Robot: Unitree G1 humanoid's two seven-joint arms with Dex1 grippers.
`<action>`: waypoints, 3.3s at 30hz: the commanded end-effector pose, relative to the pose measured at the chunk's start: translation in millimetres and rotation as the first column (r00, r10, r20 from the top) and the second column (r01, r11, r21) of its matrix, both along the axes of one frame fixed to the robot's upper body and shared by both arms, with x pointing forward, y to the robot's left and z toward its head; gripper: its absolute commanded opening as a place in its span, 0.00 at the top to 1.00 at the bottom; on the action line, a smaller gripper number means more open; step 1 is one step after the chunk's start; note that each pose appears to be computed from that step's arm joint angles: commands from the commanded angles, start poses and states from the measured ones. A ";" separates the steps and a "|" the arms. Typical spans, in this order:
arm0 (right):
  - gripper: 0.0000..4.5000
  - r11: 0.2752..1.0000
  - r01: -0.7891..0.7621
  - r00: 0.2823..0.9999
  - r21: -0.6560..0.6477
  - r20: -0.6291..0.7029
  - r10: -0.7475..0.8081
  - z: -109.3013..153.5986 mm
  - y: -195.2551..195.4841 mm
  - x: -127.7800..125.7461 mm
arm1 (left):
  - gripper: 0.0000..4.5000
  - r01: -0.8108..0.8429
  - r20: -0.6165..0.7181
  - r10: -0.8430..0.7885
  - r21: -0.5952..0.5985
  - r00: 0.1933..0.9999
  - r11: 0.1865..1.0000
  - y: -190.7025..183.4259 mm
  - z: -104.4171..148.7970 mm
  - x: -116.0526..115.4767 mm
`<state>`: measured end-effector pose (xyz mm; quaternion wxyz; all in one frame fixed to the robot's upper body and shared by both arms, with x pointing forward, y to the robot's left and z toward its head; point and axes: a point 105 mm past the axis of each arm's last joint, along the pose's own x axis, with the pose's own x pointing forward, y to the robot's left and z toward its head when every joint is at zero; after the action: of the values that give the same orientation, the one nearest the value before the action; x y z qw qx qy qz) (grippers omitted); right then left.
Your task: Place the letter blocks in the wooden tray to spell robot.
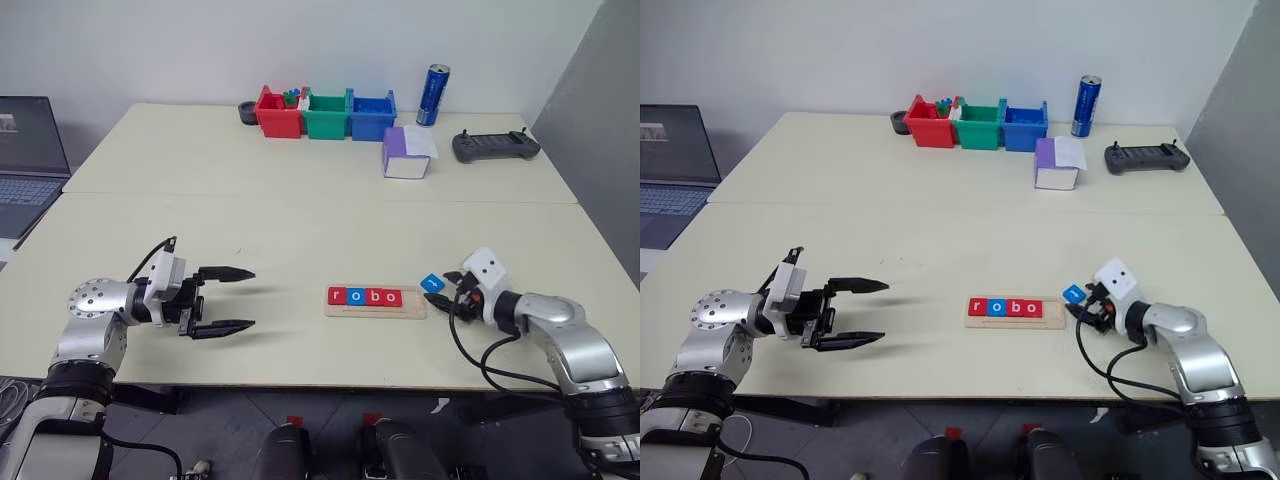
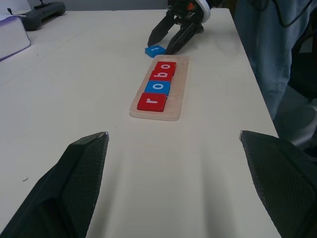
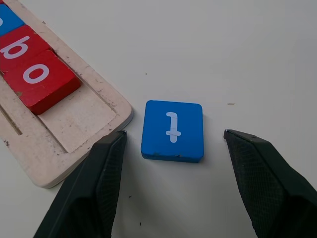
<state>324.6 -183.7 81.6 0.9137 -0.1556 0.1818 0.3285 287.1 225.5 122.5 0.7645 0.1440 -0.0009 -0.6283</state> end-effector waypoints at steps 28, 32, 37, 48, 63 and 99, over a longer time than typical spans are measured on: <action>0.68 0.958 -0.269 0.962 -0.099 -0.075 0.263 24.4 -75.9 -34.6 | 0.00 0.053 0.047 -0.054 0.016 0.997 0.998 -12.3 18.9 13.7; 0.46 0.954 -0.293 0.955 -0.065 -0.061 0.290 26.4 -71.3 -31.2 | 0.00 0.057 0.050 -0.057 0.020 0.997 0.998 -13.4 21.4 15.9; 0.07 0.938 -0.332 0.943 -0.100 -0.047 0.328 25.1 -66.6 -31.4 | 0.00 0.061 0.049 -0.062 0.022 0.997 0.998 -14.6 22.0 16.6; 0.01 0.992 0.123 0.989 -0.010 0.084 -0.122 39.6 -58.3 -27.9 | 0.00 0.052 0.041 -0.053 0.020 0.998 0.998 -11.1 17.2 12.3; 0.01 0.719 0.679 0.702 0.149 0.156 -0.695 23.9 -26.1 -49.5 | 0.00 0.089 0.040 -0.090 0.017 0.995 0.996 -24.9 19.7 18.9; 0.01 0.580 0.802 0.564 0.141 0.138 -0.814 15.0 -53.9 -46.1 | 0.00 0.093 0.040 -0.094 0.026 0.995 0.995 -27.0 23.0 20.9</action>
<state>276.7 -235.4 79.4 0.9733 -0.0547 0.1725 -0.1409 305.9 199.3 136.3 0.7358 0.1522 0.0010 -0.6599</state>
